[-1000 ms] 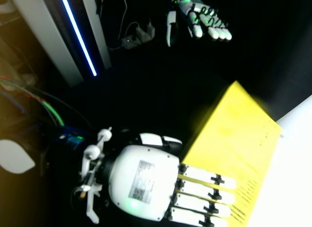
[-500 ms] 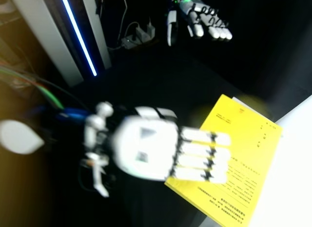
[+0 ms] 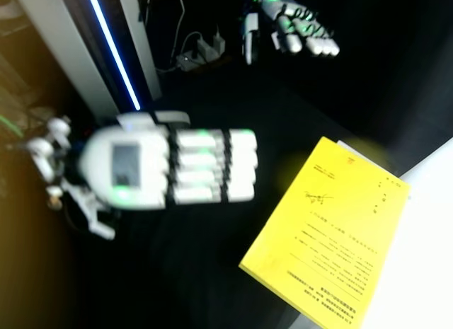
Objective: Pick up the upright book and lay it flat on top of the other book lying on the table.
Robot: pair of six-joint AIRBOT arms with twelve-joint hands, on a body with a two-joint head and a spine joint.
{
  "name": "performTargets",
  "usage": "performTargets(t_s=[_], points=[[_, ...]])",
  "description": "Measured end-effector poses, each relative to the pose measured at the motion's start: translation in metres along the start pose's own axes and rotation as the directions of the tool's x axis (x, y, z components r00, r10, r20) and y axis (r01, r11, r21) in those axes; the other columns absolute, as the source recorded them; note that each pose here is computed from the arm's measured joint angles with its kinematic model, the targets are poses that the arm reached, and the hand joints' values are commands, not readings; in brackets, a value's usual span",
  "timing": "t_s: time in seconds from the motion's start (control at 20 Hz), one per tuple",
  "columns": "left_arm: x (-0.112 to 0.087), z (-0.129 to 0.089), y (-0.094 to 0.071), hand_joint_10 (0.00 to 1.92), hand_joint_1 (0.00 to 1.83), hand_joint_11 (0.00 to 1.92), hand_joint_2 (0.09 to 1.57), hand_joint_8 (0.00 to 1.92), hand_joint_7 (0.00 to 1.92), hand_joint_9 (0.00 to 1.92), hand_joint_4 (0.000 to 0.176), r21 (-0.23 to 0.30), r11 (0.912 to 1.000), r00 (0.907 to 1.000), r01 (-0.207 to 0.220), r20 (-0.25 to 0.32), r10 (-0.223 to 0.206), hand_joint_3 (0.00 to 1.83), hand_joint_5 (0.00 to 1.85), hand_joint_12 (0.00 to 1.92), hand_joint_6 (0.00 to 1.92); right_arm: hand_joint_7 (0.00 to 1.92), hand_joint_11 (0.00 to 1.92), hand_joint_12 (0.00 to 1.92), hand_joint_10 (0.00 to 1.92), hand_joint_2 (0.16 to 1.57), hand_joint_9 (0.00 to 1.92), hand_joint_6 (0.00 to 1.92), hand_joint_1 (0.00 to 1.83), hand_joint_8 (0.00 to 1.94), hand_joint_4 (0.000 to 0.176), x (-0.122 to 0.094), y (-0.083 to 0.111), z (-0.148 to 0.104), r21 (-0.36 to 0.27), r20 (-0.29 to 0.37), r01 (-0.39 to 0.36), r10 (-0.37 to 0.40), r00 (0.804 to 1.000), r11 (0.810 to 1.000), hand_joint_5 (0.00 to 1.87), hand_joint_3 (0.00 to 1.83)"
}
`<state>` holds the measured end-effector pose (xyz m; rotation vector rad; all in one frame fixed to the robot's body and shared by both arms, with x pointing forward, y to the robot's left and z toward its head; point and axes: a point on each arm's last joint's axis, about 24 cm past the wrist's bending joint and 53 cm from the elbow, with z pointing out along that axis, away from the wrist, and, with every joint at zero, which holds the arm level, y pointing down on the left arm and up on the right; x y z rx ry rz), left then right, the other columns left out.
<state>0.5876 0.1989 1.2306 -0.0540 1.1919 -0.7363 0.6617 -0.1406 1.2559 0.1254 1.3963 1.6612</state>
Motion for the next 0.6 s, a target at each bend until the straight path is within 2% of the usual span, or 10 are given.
performTargets(t_s=[0.05,0.1,0.15,0.2,0.3,0.35,0.4,0.45,0.5,0.6], points=[[-0.001,-0.002,0.001,0.0,0.36,0.0,1.18,0.0,0.0,0.0,0.176,-0.002,1.0,1.0,-0.002,0.0,0.002,0.0,0.0,0.0,0.0,0.0,0.0,0.0,0.0,1.28,0.0,0.0,0.41,0.0,0.0,-0.003,0.004,-0.007,-0.012,0.015,-0.014,0.014,1.0,1.0,0.0,0.05],[-0.002,-0.004,0.0,0.0,0.35,0.0,1.18,0.0,0.0,0.0,0.176,-0.003,1.0,1.0,-0.003,0.0,0.003,0.0,0.0,0.0,0.0,0.0,0.0,0.0,0.0,1.27,0.0,0.0,0.4,0.0,0.011,-0.005,0.008,-0.014,-0.024,0.028,-0.026,0.027,0.999,0.999,0.0,0.05],[-0.002,-0.007,-0.002,0.0,0.35,0.0,1.19,0.0,0.0,0.0,0.176,0.003,1.0,1.0,-0.007,-0.005,0.007,0.0,0.0,0.0,0.0,0.0,0.0,0.0,0.0,1.27,0.0,0.0,0.48,0.0,0.007,-0.006,0.014,-0.019,-0.042,0.041,-0.032,0.034,0.999,0.999,0.0,0.04],[-0.004,-0.008,-0.002,0.0,0.51,0.0,1.2,0.0,0.0,0.0,0.176,0.004,0.9999,0.9999,-0.01,-0.002,0.01,0.0,0.0,0.0,0.0,0.0,0.0,0.0,0.0,1.22,0.0,0.0,0.48,0.0,0.0,-0.009,0.021,-0.025,-0.061,0.067,-0.026,0.03,0.997,0.998,0.0,0.01],[-0.011,-0.009,0.0,0.0,0.47,0.0,1.24,0.0,0.0,0.0,0.176,0.002,0.9997,0.9996,-0.025,0.01,0.025,0.01,0.0,0.0,0.0,0.0,0.03,0.01,0.0,1.18,0.0,0.0,0.56,0.0,0.005,-0.011,0.034,-0.034,-0.096,0.093,-0.006,0.015,0.996,0.995,0.0,0.0],[-0.017,-0.01,0.002,0.0,0.44,0.0,1.26,0.0,0.0,0.0,0.176,-0.003,0.9993,0.9991,-0.037,0.02,0.037,0.02,0.0,0.0,0.0,0.0,0.0,0.39,0.0,1.15,0.0,0.0,0.57,0.0,0.0,-0.013,0.041,-0.04,-0.12,0.108,-0.009,0.022,0.994,0.993,0.0,0.02],[-0.022,-0.01,0.006,0.0,0.43,0.0,1.23,0.0,0.0,0.0,0.176,-0.017,0.999,0.9987,-0.04,0.032,0.041,0.0,0.0,0.0,0.0,0.0,0.0,0.59,0.0,1.15,0.0,0.0,0.55,0.0,0.014,-0.017,0.045,-0.047,-0.133,0.126,-0.004,0.021,0.992,0.991,0.0,0.02],[-0.025,-0.01,0.007,0.0,0.4,0.0,1.22,0.0,0.0,0.0,0.176,-0.019,0.9988,0.9981,-0.044,0.042,0.045,0.0,0.0,0.0,0.0,0.0,0.0,0.58,0.0,1.15,0.0,0.0,0.53,0.0,0.02,-0.021,0.046,-0.051,-0.135,0.144,-0.002,0.022,0.989,0.991,0.0,0.01],[-0.029,-0.01,0.005,0.0,0.37,0.0,1.2,0.0,0.0,0.0,0.176,-0.011,0.9988,0.9974,-0.049,0.053,0.049,0.0,0.0,0.0,0.0,0.0,0.0,0.66,0.0,1.16,0.0,0.0,0.52,0.0,0.01,-0.027,0.048,-0.056,-0.139,0.168,-0.004,0.028,0.985,0.99,0.0,0.01],[-0.033,-0.01,-0.001,0.0,0.37,0.0,1.17,0.0,0.0,0.0,0.176,0.009,0.9985,0.9969,-0.053,0.059,0.053,0.0,0.0,0.0,0.0,0.0,0.0,1.29,0.0,1.13,0.0,0.0,0.51,0.0,0.0,-0.034,0.059,-0.065,-0.167,0.199,0.01,0.024,0.98,0.986,0.0,0.0]])
